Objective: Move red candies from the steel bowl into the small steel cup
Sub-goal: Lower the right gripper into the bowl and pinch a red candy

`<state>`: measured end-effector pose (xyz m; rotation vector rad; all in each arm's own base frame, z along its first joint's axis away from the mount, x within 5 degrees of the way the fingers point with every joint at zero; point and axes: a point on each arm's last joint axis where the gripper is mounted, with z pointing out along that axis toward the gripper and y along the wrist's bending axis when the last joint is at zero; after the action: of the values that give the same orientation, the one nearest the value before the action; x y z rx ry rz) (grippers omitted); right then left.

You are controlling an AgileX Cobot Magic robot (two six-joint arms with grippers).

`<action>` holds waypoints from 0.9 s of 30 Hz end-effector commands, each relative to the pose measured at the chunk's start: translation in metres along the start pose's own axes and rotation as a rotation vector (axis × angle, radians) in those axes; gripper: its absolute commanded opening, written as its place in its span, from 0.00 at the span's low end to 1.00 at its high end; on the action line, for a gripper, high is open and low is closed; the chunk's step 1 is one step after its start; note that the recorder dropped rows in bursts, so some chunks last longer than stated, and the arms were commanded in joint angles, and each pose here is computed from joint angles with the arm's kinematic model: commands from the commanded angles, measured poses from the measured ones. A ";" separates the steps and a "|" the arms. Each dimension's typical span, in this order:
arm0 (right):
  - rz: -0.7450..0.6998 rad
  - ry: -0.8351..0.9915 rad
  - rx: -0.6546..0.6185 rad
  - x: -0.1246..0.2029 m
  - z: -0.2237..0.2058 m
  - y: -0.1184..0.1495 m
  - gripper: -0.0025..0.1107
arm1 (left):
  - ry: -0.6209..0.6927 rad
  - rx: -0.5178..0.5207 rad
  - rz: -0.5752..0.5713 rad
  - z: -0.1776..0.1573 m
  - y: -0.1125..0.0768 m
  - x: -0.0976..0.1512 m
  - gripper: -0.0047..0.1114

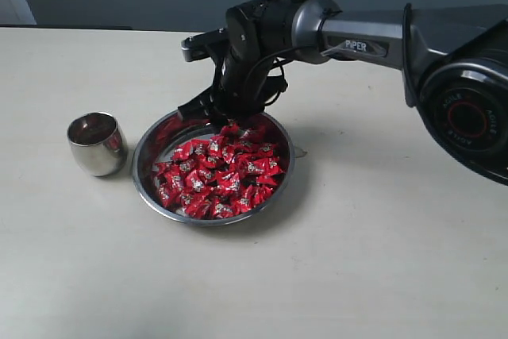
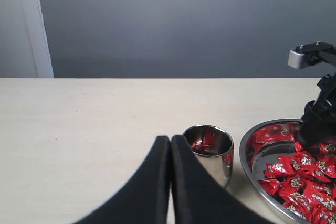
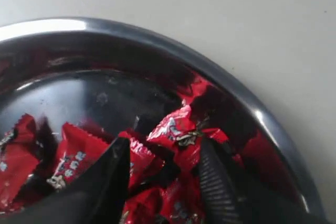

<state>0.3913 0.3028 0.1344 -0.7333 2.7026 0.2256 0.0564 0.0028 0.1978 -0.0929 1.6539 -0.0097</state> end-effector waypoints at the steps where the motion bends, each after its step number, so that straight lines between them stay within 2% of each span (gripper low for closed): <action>1: 0.003 -0.002 0.002 0.000 0.007 -0.002 0.39 | -0.010 0.006 -0.004 0.000 0.000 -0.001 0.04; 13: 0.025 -0.052 -0.004 -0.004 0.009 -0.001 0.38 | -0.010 0.006 -0.004 0.000 0.000 -0.001 0.04; 20: 0.026 -0.044 -0.003 -0.002 0.014 -0.002 0.13 | -0.010 0.006 -0.004 0.000 0.000 -0.001 0.04; 27: 0.025 -0.050 -0.003 -0.003 0.011 -0.001 0.06 | -0.010 0.006 -0.004 0.000 0.000 -0.001 0.04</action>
<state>0.3962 0.3064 0.1209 -0.6906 2.6769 0.2483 0.0564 0.0028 0.1978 -0.0929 1.6539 -0.0097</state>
